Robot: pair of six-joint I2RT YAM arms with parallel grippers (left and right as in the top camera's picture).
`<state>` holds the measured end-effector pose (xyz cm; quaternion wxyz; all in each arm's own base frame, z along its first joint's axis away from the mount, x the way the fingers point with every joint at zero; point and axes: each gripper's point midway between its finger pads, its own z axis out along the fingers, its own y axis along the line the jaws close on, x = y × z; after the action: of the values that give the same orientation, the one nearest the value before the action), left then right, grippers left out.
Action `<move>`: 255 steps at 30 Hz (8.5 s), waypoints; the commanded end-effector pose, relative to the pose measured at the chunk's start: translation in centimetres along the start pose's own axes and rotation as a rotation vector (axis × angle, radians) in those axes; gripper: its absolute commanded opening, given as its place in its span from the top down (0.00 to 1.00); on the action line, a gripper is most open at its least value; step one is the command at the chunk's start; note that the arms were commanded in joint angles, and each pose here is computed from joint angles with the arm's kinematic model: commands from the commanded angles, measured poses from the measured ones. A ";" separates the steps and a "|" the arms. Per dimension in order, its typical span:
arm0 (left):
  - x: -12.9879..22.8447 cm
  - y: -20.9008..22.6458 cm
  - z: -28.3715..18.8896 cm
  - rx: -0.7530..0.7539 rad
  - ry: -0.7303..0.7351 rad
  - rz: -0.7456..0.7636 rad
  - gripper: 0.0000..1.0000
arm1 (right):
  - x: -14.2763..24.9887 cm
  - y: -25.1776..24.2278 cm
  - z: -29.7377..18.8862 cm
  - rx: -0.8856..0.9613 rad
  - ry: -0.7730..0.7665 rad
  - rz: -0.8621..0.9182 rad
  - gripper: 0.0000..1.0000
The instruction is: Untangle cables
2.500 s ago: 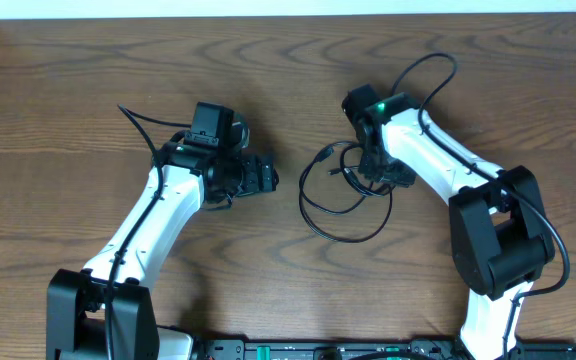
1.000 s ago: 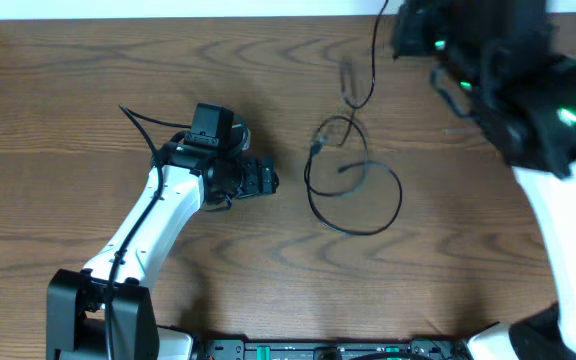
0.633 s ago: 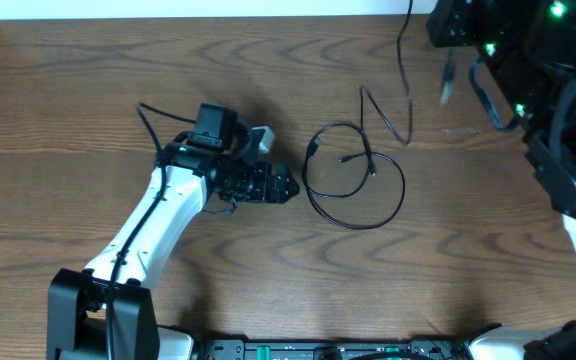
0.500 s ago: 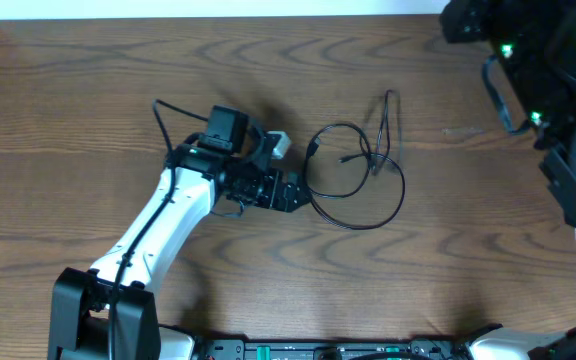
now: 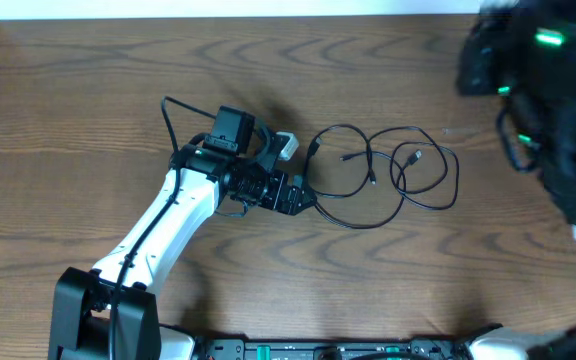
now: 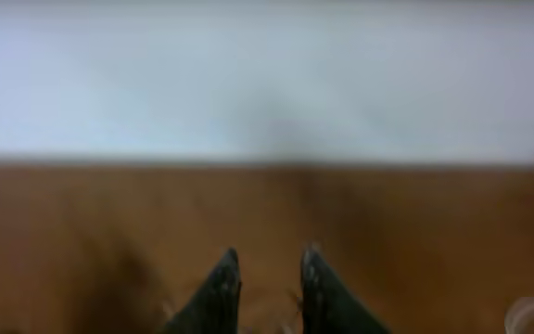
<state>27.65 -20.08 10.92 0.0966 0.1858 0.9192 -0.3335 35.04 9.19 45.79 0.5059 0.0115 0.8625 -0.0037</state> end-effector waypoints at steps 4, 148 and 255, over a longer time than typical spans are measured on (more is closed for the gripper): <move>-0.3 0.1 -0.2 -0.014 -0.007 0.021 0.09 | 10.8 -1.5 8.9 0.290 0.419 0.173 0.50; 0.4 4.0 -0.7 -0.243 0.001 -0.128 0.11 | 34.0 -1.7 33.1 -0.254 0.982 -0.706 0.48; 1.8 4.0 -0.8 -0.247 0.055 -0.159 0.11 | 13.9 -54.0 10.8 0.720 0.043 0.689 0.98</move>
<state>27.26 -16.33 8.40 0.0612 0.1090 0.9670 -0.2221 37.08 -43.69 30.10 0.4184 0.4314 0.7724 -0.2057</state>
